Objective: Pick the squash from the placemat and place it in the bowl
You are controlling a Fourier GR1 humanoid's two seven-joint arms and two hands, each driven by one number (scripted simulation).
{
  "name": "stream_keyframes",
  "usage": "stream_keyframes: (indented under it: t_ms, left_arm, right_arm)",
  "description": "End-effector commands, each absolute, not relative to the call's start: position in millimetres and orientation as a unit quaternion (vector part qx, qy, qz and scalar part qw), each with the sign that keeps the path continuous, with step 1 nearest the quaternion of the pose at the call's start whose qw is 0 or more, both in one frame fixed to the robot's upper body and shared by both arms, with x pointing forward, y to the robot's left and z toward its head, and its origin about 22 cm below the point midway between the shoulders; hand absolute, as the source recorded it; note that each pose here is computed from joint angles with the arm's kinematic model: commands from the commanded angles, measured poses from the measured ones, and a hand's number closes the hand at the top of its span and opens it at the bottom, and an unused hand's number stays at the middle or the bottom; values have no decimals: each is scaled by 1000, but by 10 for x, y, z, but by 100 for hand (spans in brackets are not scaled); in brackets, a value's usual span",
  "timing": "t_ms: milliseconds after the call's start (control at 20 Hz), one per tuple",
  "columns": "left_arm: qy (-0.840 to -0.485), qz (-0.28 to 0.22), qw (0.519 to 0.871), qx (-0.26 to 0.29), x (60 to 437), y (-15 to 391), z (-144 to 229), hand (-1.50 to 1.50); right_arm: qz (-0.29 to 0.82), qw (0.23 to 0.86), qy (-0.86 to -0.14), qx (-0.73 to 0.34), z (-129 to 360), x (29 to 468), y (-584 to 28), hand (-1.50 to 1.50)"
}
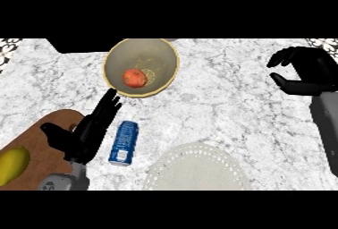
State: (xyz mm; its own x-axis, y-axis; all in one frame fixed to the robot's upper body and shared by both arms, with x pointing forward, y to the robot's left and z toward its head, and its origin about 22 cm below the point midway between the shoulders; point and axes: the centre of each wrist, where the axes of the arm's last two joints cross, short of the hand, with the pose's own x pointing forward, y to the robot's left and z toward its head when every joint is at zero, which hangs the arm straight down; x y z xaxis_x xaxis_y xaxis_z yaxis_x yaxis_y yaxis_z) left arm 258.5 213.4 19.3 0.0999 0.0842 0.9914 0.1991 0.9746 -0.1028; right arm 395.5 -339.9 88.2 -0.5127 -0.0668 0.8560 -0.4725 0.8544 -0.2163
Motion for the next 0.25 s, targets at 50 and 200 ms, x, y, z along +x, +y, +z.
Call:
stream_keyframes:
  t_ms: [50,200]
  left_arm:
    - [-672,-30,733,-103,2582,2169,210,0]
    - [-674,-28,732,-100,2569,2196,199,0]
  right_arm:
    - [237,447,-823,258,470,3261,-4063,150]
    - [282,469,-792,271,419,3044,-4125,150]
